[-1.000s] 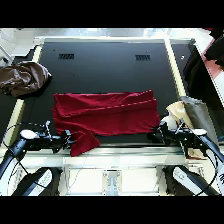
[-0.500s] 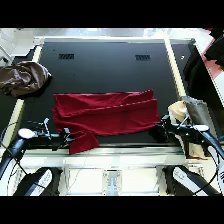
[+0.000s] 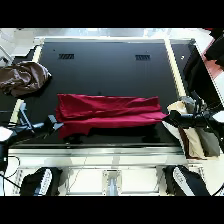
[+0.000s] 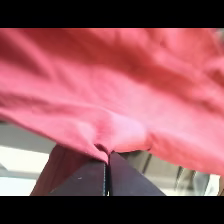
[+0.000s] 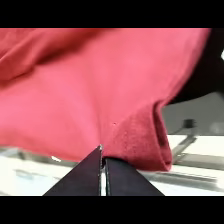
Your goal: Fold the shirts.
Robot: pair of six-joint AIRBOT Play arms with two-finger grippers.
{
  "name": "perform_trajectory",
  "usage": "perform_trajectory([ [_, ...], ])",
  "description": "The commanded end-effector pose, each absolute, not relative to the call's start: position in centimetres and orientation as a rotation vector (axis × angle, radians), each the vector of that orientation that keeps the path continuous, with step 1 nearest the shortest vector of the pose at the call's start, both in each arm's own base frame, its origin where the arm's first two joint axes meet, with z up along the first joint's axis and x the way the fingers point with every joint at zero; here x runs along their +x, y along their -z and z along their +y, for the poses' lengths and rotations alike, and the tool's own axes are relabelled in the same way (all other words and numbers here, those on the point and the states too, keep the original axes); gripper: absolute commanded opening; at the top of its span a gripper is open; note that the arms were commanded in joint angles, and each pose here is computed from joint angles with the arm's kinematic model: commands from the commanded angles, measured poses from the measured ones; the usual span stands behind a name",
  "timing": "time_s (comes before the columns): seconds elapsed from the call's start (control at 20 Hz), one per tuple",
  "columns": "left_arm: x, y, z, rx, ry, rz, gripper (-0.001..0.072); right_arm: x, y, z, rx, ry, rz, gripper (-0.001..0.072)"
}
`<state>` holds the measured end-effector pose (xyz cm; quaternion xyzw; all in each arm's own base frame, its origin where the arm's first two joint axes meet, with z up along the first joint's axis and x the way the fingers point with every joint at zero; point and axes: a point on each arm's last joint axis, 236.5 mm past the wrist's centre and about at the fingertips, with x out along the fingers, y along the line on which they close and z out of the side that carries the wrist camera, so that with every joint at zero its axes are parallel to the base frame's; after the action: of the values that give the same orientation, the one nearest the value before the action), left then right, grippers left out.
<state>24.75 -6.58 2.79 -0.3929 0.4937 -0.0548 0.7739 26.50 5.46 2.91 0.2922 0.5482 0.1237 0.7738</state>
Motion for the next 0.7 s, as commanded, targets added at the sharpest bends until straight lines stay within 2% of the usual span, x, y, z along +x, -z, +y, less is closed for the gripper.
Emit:
perform_trajectory([
  [0.0,28.1,-6.1,-4.2,-0.762,0.114,0.936,0.0017,27.0,-4.3,6.2,0.436,-0.285,1.187,0.0011],
  [0.25,36.8,-7.4,-0.4,-0.643,0.127,0.914,0.0017,29.5,0.1,5.8,0.297,-0.186,1.311,0.001],
  [0.45,42.1,-5.6,-1.6,-0.576,0.2,0.988,0.0017,33.9,0.8,5.8,0.35,-0.157,1.27,0.0011],
  [0.65,45.1,-1.8,-4.4,-0.493,0.254,1.057,0.0017,38.4,0.6,5.2,0.335,-0.145,1.235,0.0011],
])
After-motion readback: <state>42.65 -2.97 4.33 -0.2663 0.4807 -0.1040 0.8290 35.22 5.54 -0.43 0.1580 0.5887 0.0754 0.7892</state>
